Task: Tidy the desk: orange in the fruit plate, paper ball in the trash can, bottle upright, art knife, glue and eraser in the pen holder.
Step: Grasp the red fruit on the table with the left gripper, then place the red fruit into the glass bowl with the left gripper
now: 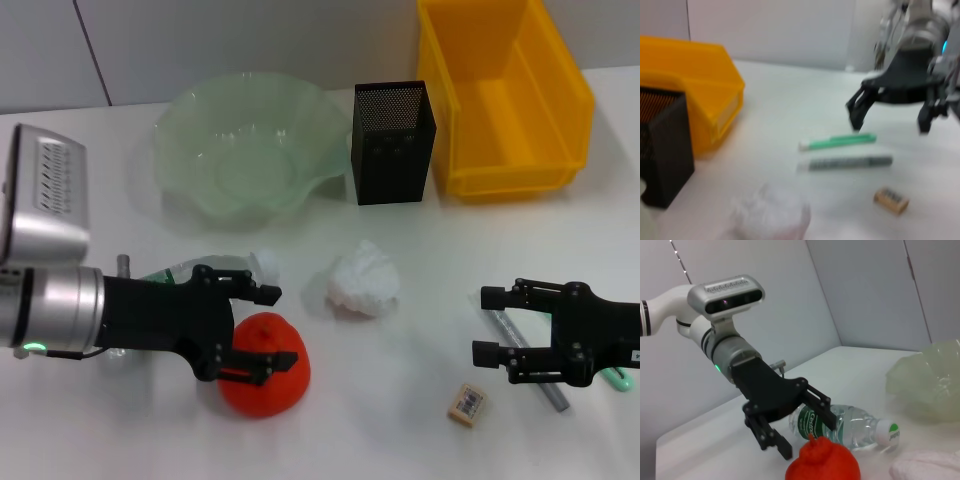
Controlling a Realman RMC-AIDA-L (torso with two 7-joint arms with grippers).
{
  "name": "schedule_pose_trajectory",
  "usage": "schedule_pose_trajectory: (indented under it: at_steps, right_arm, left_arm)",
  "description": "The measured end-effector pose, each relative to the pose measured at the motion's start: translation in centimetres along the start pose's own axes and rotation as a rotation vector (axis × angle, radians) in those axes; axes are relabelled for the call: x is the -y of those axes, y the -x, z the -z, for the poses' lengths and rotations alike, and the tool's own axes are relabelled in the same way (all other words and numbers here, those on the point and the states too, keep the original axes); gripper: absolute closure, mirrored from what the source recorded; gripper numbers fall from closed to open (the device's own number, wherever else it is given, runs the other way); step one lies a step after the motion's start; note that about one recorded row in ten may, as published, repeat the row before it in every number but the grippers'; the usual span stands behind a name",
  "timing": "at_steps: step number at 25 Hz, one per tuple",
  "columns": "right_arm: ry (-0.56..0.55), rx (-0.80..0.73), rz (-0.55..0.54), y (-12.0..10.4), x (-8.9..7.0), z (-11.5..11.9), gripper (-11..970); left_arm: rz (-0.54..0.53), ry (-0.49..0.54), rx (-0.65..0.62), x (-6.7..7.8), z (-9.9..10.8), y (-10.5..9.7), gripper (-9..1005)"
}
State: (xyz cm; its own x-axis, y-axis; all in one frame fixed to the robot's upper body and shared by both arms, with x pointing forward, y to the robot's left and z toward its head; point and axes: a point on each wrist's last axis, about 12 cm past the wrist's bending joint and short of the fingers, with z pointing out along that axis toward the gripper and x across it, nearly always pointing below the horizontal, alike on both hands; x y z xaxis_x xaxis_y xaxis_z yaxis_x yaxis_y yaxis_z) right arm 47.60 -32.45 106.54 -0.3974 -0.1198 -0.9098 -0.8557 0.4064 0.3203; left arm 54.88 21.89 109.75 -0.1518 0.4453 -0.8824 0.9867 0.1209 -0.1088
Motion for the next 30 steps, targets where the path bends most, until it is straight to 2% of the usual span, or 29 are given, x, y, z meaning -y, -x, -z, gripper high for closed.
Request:
schedule_pose_trajectory:
  at_steps: [1,2,8,25,30]
  right_arm:
    - [0.0,0.0,-0.001,-0.01,0.0,-0.01,131]
    - [0.0,-0.001,-0.002,-0.01,0.0,-0.01,131]
    - [0.0,-0.002,-0.011,-0.01,0.01,0.0,131]
    - [-0.008,-0.008,-0.004,0.21,0.3,-0.03,132]
    - [-0.008,-0.008,-0.003,0.27,0.34,-0.03,132]
  left_arm:
    - [-0.036,0.032,-0.077,-0.06,-0.61,-0.44,211]
    - [-0.042,0.038,-0.097,-0.04,-0.77,-0.62,219]
    - [-0.039,0.068,-0.137,-0.28,-1.01,-1.05,267]
    - [-0.021,0.06,-0.145,-0.29,-1.21,-1.04,404]
    - [0.006,0.05,-0.118,-0.28,-0.96,-0.58,632]
